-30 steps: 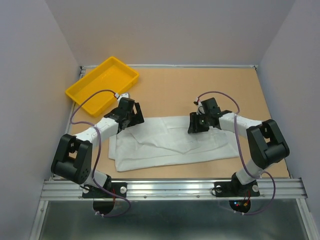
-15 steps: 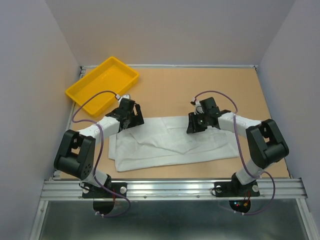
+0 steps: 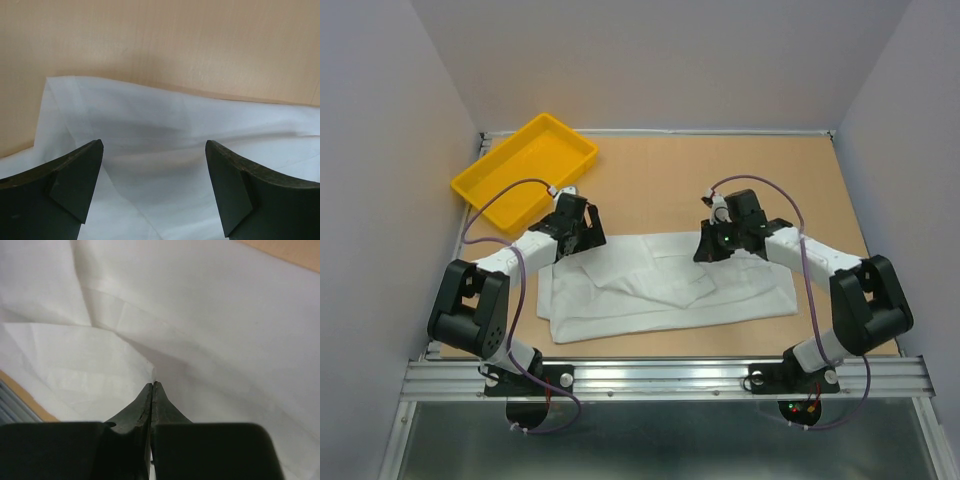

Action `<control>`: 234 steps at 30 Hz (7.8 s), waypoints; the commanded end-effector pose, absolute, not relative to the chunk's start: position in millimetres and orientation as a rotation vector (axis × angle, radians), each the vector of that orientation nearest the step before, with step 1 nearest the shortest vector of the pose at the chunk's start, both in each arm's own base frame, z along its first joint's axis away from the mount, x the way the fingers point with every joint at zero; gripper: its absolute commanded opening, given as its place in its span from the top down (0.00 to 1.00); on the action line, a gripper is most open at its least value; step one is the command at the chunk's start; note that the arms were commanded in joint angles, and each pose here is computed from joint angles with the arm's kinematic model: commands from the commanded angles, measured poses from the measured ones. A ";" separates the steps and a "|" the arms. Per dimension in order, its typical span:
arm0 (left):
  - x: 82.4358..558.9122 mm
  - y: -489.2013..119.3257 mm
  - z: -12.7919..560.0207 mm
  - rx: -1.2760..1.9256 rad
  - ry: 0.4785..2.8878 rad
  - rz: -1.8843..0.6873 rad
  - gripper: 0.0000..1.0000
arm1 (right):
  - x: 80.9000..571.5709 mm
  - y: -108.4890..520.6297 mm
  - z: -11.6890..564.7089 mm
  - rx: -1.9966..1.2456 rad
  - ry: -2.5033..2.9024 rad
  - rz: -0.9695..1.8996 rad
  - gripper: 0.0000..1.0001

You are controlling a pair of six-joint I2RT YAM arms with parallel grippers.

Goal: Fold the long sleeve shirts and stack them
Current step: Fold the shirt

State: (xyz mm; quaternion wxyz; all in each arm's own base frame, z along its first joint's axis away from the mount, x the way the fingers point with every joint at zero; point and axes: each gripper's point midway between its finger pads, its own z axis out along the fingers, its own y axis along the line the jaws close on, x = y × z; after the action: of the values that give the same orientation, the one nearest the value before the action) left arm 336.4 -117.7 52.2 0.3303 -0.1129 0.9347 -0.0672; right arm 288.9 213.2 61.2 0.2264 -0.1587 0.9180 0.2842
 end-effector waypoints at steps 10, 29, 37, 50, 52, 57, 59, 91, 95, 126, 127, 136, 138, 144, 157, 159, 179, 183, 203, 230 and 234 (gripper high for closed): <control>369.0 -108.8 92.3 -0.351 2.338 -0.142 0.05 | 178.6 225.2 176.3 -0.686 2.335 1.185 0.99; 391.2 -121.5 43.9 -0.423 2.452 -0.163 0.05 | 84.8 206.0 241.3 -0.811 2.085 1.415 0.99; 390.7 -113.1 37.7 -0.425 2.456 -0.103 0.05 | 67.8 199.7 236.1 -0.857 2.141 1.446 0.99; 397.4 -105.8 41.2 -0.468 2.428 -0.061 0.05 | 29.8 202.4 252.8 -0.944 2.103 1.772 0.99; 396.4 -102.7 39.7 -0.479 2.426 -0.045 0.05 | 30.0 202.6 251.5 -0.934 2.116 1.778 0.99; 393.3 -93.1 35.4 -0.551 2.418 -0.012 0.05 | 30.8 203.6 243.6 -0.910 2.170 1.784 0.99; 392.3 -89.8 37.4 -0.570 2.409 -0.015 0.05 | 32.4 204.3 243.1 -0.904 2.182 1.780 1.00; 275.3 -224.4 89.2 0.325 2.337 -0.450 0.04 | 301.6 208.6 227.0 -0.231 2.352 0.712 0.99; 278.4 -206.8 85.9 0.271 2.366 -0.332 0.04 | 316.9 192.1 200.2 -0.090 2.406 0.658 0.99; 313.8 -176.3 107.4 0.091 2.371 -0.305 0.05 | 327.0 125.9 141.8 0.362 2.500 0.618 0.99; 317.3 -178.3 107.9 0.091 2.368 -0.310 0.07 | 328.0 131.9 153.0 0.323 2.479 0.665 0.99; 340.8 -217.5 137.0 0.309 2.282 -0.460 0.23 | 292.8 187.2 291.5 -0.311 2.120 1.104 0.99; 343.9 -224.0 132.8 0.348 2.285 -0.478 0.29 | 278.7 194.4 310.9 -0.408 2.054 1.182 0.99; 339.3 -236.9 113.9 0.445 2.339 -0.534 0.46 | 241.0 204.0 337.6 -0.596 1.931 1.322 0.99; 254.1 -247.4 67.9 0.652 2.554 -0.707 0.52 | 230.7 207.5 384.4 -0.706 1.793 1.340 0.99; 245.2 -244.4 66.9 0.644 2.566 -0.724 0.52 | 235.2 207.5 383.3 -0.699 1.801 1.337 0.99; 222.8 -231.0 59.0 0.617 2.714 -0.709 0.47 | 275.2 204.9 335.7 -0.582 1.946 1.257 0.99; 245.5 -214.1 69.3 0.456 2.666 -0.609 0.38 | 283.7 205.1 324.4 -0.562 1.979 1.248 0.99; 308.8 -124.8 117.3 -0.011 2.406 -0.373 0.15 | 330.9 175.9 213.3 -0.051 2.363 0.991 0.99; 305.0 -127.7 99.0 0.000 2.453 -0.387 0.16 | 308.5 81.7 132.3 0.447 2.613 0.292 0.99; 307.0 -120.2 87.7 -0.048 2.475 -0.328 0.16 | 303.8 76.2 122.9 0.466 2.633 0.251 1.00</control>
State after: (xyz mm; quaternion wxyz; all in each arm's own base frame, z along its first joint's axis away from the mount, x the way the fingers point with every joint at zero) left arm 302.9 -128.7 96.5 0.3128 0.0014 0.9386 -0.1458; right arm 309.7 89.6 125.1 0.2209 0.1511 0.9562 0.1185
